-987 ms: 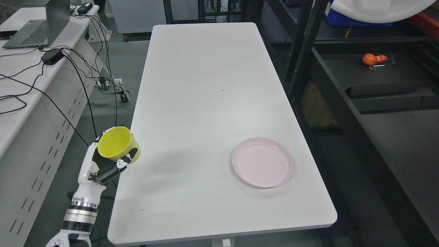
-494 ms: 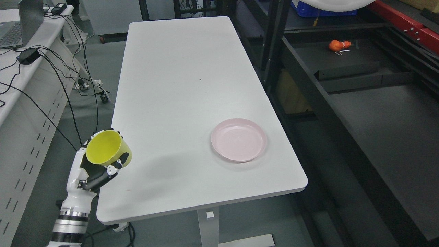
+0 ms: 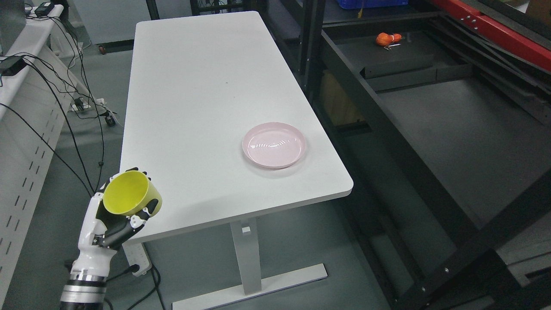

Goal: Place yellow IKEA cup on middle right shelf
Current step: 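Hold the cup in the left hand while turning toward the shelves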

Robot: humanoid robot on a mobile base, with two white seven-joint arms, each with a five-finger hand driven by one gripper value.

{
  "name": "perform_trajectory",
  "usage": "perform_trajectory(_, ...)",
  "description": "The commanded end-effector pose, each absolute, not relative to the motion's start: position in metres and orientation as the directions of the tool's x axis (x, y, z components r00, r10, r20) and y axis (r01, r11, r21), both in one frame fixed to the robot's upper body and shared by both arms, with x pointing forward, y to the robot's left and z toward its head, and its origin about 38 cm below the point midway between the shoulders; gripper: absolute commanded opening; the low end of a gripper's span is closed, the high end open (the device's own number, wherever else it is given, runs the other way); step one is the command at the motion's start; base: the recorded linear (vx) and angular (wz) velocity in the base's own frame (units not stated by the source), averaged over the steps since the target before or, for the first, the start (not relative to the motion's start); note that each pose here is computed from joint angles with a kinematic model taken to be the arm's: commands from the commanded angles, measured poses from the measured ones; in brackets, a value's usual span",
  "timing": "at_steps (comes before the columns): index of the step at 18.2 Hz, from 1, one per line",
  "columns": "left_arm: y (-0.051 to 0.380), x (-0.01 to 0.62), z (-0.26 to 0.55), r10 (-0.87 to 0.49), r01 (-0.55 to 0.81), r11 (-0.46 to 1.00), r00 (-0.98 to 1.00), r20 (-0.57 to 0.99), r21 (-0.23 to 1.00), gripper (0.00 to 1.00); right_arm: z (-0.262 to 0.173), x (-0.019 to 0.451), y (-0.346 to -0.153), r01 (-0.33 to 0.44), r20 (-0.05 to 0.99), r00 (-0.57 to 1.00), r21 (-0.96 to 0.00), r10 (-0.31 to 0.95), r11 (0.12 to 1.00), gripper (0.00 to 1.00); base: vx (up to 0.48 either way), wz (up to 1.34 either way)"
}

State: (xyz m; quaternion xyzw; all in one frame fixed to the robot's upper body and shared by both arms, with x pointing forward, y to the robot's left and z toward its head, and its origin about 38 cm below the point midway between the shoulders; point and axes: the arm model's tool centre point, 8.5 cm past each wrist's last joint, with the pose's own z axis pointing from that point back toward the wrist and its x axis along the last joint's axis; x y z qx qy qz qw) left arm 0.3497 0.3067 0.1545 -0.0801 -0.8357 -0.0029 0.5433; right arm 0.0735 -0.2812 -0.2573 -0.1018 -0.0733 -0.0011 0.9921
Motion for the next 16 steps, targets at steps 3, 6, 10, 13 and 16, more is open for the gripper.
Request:
perform_trajectory(3, 0.298, 0.34, 0.153, 0.114, 0.165, 0.985, -0.418, 0.901, -0.048, 0.01, -0.257, 0.064, -0.291, 0.022, 0.132, 0.991, -0.213, 0.006, 0.977, 0.99, -0.271, -0.21)
perform_trajectory(6, 0.295, 0.338, 0.151, 0.116, 0.171, 0.984, -0.414, 0.903, -0.048, 0.01, -0.257, 0.064, -0.291, 0.022, 0.132, 0.991, -0.213, 0.006, 0.977, 0.99, -0.279, -0.43)
perform_trajectory(10, 0.29, 0.338, 0.146, 0.124, 0.185, 0.981, -0.396, 0.91, -0.053, 0.01, -0.257, 0.064, -0.291, 0.022, 0.132, 0.991, -0.213, 0.006, 0.977, 0.99, -0.287, -0.74)
perform_trajectory(13, 0.281, 0.337, 0.142, 0.139, 0.21, 0.976, -0.386, 0.912, -0.06, 0.01, -0.257, 0.064, -0.291, 0.022, 0.132, 0.991, -0.213, 0.006, 0.977, 0.99, -0.259, -0.97)
perform_trajectory(16, 0.275, 0.336, 0.141, 0.179, 0.234, 0.968, -0.379, 0.908, -0.093, 0.01, -0.257, 0.064, -0.291, 0.022, 0.132, 0.991, -0.213, 0.006, 0.977, 0.99, -0.259, -1.07)
